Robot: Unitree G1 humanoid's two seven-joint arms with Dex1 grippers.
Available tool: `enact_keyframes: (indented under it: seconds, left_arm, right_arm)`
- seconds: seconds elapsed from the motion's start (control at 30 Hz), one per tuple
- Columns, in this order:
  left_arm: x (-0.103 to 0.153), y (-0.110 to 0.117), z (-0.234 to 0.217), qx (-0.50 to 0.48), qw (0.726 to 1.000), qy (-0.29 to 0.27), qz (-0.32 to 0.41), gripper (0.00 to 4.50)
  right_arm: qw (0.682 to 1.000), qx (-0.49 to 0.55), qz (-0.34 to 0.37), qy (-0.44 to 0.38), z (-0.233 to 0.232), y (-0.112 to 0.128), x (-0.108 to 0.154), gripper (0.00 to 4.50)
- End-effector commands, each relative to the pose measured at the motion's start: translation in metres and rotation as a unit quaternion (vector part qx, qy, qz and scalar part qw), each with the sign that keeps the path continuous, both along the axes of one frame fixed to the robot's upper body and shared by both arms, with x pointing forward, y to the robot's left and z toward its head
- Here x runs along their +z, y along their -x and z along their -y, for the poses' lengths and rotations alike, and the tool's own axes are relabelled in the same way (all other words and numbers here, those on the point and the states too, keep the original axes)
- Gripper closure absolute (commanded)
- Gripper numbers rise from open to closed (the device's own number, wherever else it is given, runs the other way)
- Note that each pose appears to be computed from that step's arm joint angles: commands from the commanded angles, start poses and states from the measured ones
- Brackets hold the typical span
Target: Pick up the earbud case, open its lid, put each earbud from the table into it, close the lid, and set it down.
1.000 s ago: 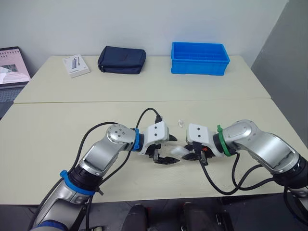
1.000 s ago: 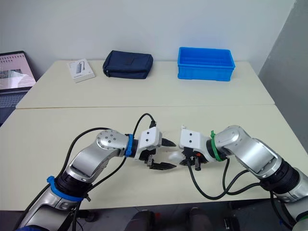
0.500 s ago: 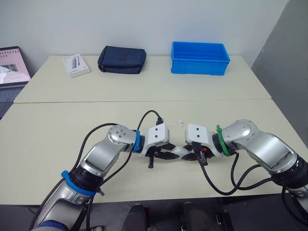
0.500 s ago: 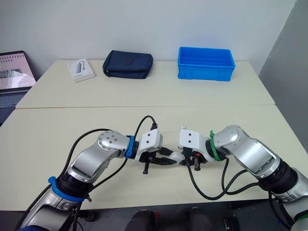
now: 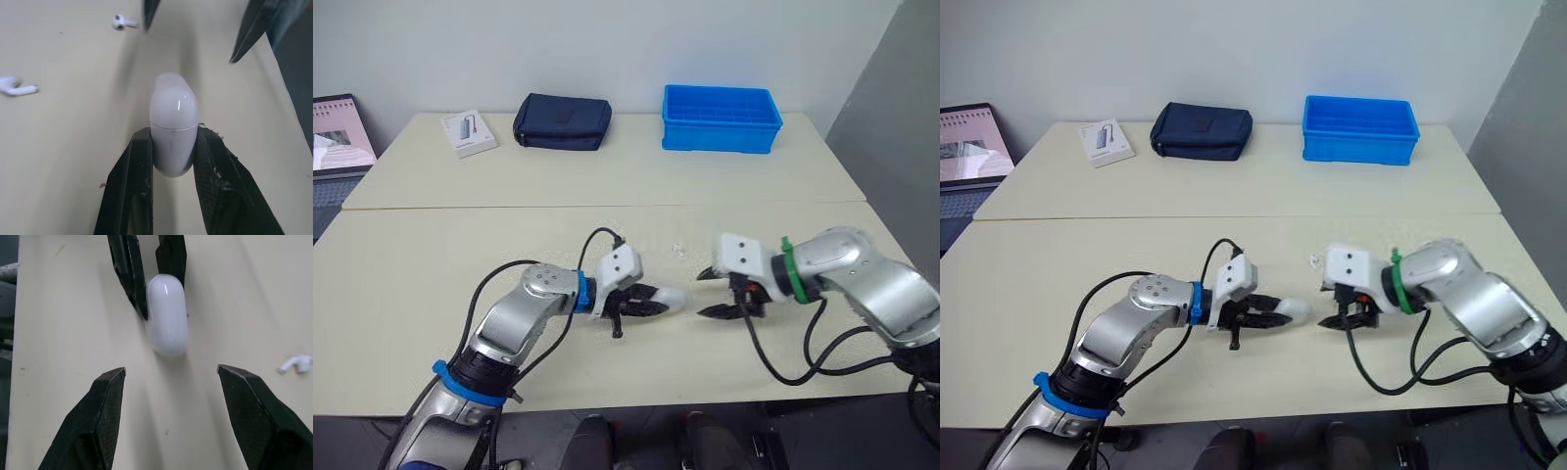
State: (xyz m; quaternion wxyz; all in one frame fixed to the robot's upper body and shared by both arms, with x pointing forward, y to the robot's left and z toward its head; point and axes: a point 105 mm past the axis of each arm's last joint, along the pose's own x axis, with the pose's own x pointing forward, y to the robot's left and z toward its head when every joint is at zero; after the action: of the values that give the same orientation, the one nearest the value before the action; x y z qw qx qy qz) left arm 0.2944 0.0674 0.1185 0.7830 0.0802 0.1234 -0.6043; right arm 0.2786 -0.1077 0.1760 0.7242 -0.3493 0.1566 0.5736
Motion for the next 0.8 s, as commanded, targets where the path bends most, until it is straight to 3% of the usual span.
enact_keyframes:
  seconds: [0.03, 0.13, 0.23, 0.4, 0.8]
  left_arm:
    - [0.018, 0.001, -0.004, 0.006, 0.997, 0.081, 0.011, 3.74]
    - [0.022, 0.005, -0.012, 0.023, 0.987, 0.156, -0.008, 3.74]
    - [0.024, 0.008, -0.018, 0.021, 0.982, 0.189, -0.007, 3.74]
    - [0.025, 0.015, -0.014, -0.01, 0.983, 0.182, 0.016, 3.74]
    - [0.028, 0.024, -0.003, -0.052, 0.984, 0.161, 0.05, 3.74]
  right_arm:
    - [0.996, 0.027, 0.088, -0.014, 0.006, 0.0, 0.028, 1.3]
    - [0.983, 0.052, 0.163, -0.071, -0.001, 0.001, 0.046, 1.3]
    - [0.978, 0.082, 0.162, -0.098, -0.01, 0.013, 0.049, 1.3]
    - [0.979, 0.088, 0.141, -0.114, -0.027, 0.016, 0.039, 1.3]
    - [0.987, 0.047, 0.107, -0.108, -0.041, -0.001, 0.025, 1.3]
